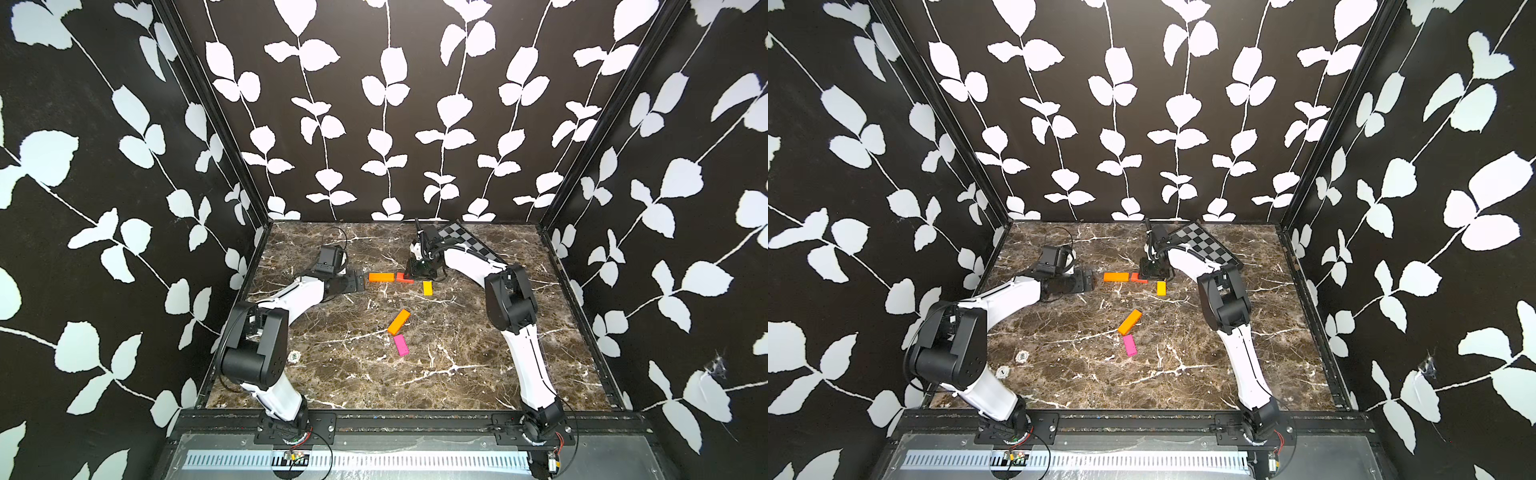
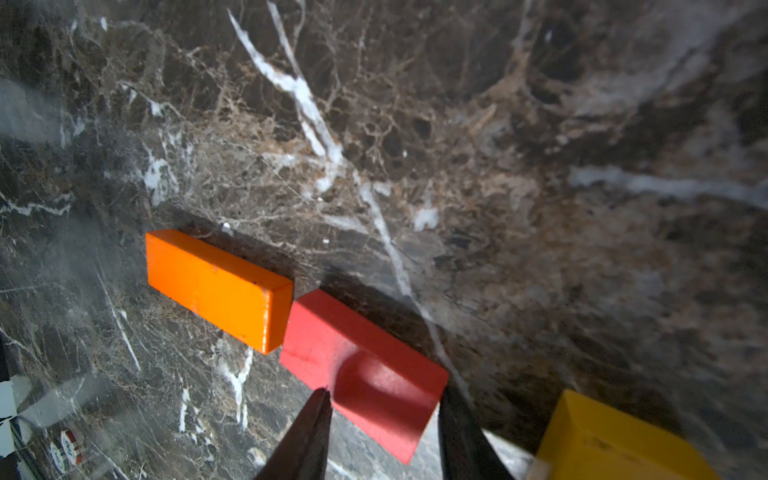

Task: Assemble the number 7 with building blocks
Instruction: Assemble the building block at the center of the board.

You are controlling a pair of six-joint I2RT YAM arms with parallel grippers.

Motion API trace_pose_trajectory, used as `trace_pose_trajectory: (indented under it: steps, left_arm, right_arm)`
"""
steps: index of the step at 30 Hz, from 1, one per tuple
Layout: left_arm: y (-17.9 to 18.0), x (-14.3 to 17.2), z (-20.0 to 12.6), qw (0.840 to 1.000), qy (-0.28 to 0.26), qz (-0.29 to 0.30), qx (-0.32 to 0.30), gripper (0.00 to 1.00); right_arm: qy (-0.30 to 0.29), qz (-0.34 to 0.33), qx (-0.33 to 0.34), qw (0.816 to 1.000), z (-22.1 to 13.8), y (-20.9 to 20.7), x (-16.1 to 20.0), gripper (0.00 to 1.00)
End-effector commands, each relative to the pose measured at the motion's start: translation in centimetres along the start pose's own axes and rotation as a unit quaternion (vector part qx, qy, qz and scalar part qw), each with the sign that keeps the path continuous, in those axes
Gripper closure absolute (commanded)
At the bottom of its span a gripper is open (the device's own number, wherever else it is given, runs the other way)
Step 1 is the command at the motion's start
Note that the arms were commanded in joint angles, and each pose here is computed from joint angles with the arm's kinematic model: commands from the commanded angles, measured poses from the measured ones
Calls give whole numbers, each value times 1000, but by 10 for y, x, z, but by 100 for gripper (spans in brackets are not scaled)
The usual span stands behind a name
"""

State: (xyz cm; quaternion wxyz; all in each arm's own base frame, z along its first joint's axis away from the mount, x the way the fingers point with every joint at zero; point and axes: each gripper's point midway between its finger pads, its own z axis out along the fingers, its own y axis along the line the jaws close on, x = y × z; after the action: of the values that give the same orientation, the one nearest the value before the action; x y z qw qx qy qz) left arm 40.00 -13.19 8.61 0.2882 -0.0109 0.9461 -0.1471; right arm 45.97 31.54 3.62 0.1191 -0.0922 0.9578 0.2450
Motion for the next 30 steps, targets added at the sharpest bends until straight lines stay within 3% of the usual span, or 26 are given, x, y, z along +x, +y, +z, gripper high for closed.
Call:
trace_pose_trajectory:
  steps: [1, 30]
  left_arm:
    - [3, -3, -5, 1000, -10, 0, -3, 3]
    - [4, -1, -4, 1000, -8, 0, -4, 3]
  right_arm:
    - [4, -9, -7, 1000, 6, 1, -2, 58]
    - [7, -26, -10, 1000, 13, 4, -8, 57]
